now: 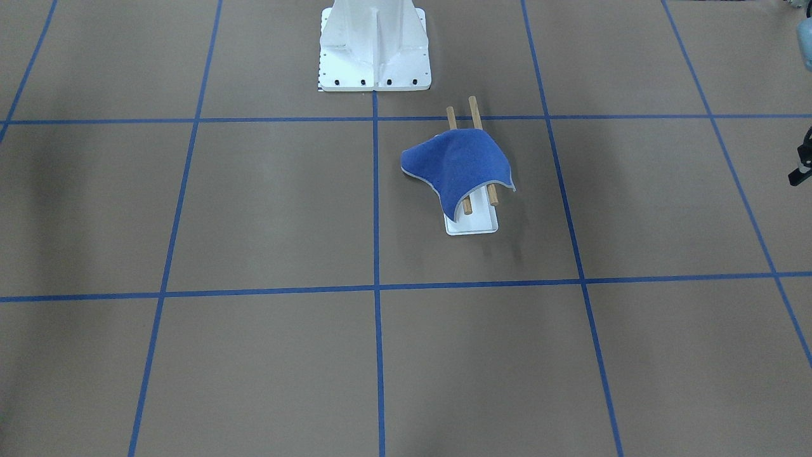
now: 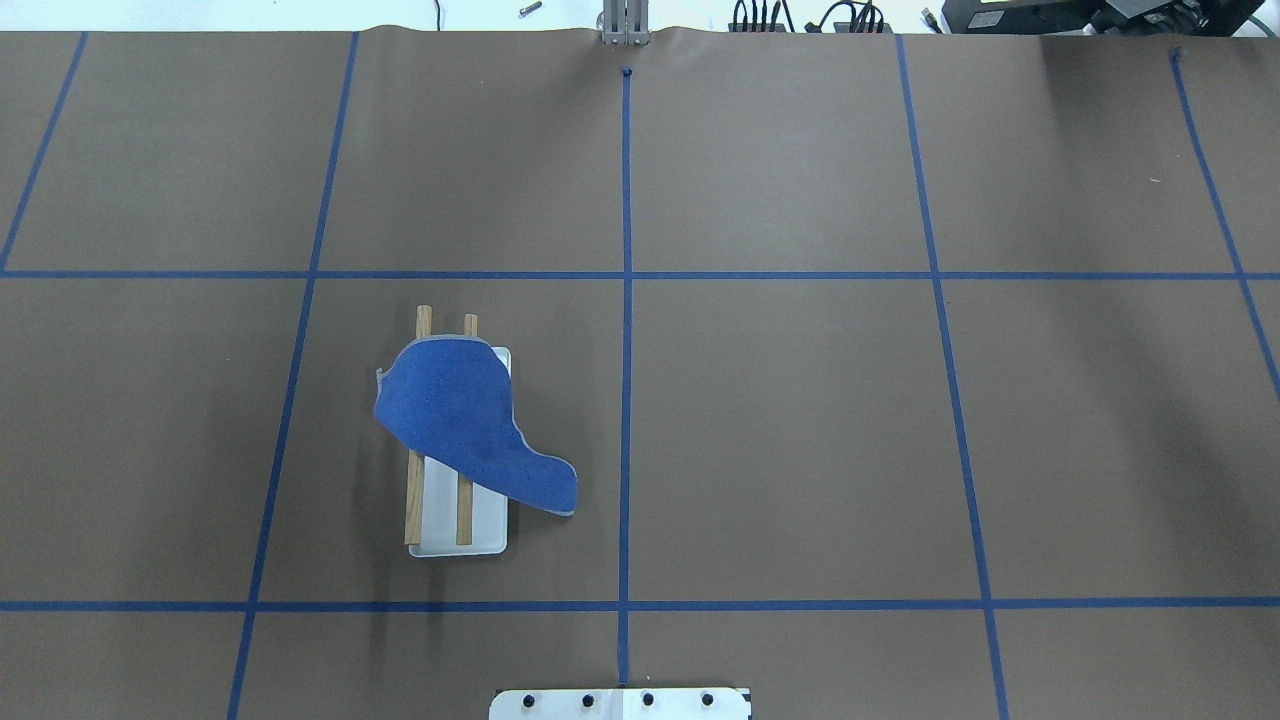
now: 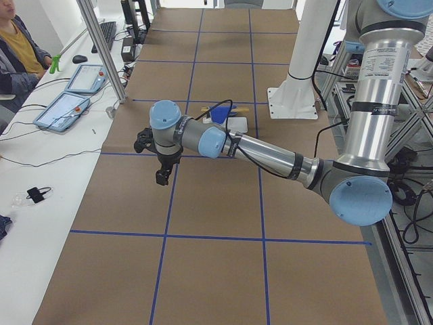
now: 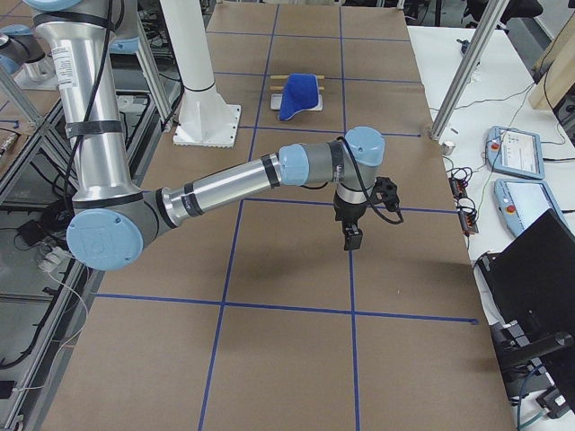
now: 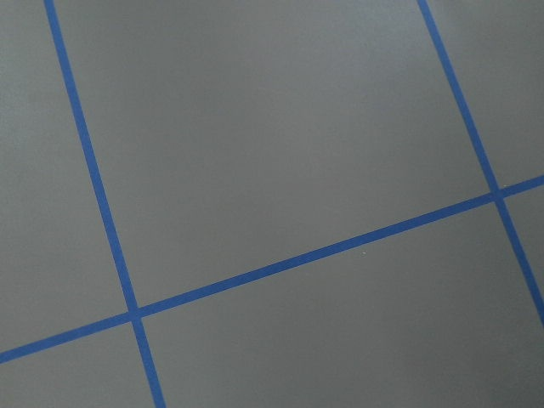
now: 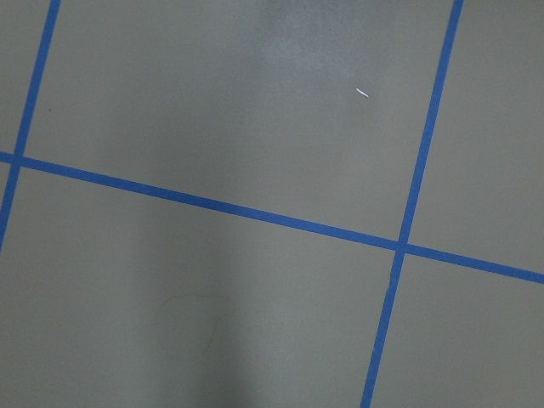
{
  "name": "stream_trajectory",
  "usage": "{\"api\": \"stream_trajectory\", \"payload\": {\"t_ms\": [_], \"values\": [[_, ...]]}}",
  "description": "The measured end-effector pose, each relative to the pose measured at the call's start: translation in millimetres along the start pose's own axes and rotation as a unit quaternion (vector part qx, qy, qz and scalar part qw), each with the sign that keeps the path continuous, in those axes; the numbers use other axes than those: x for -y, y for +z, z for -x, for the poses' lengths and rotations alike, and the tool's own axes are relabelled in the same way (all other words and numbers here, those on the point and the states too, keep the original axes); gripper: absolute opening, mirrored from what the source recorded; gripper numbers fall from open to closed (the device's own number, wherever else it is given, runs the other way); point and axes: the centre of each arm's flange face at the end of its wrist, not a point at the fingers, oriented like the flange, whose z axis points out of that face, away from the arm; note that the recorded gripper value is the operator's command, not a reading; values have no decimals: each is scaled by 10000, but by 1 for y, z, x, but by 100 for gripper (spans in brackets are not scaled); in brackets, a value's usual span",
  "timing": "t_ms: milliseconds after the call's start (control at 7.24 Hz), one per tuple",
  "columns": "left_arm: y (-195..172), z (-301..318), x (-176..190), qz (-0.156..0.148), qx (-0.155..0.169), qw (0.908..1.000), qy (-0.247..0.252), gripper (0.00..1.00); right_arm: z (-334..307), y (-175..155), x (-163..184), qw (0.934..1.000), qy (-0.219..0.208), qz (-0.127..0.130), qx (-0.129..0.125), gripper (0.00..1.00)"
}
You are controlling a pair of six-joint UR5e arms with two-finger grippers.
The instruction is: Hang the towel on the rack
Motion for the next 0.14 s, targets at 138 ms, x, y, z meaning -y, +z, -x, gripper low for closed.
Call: {"api": "stream_trajectory", "payload": {"t_ms": [138], "values": [[1, 1, -2, -12, 13, 10000, 10, 98, 2, -1, 0, 10000, -2, -17, 35, 100]]}}
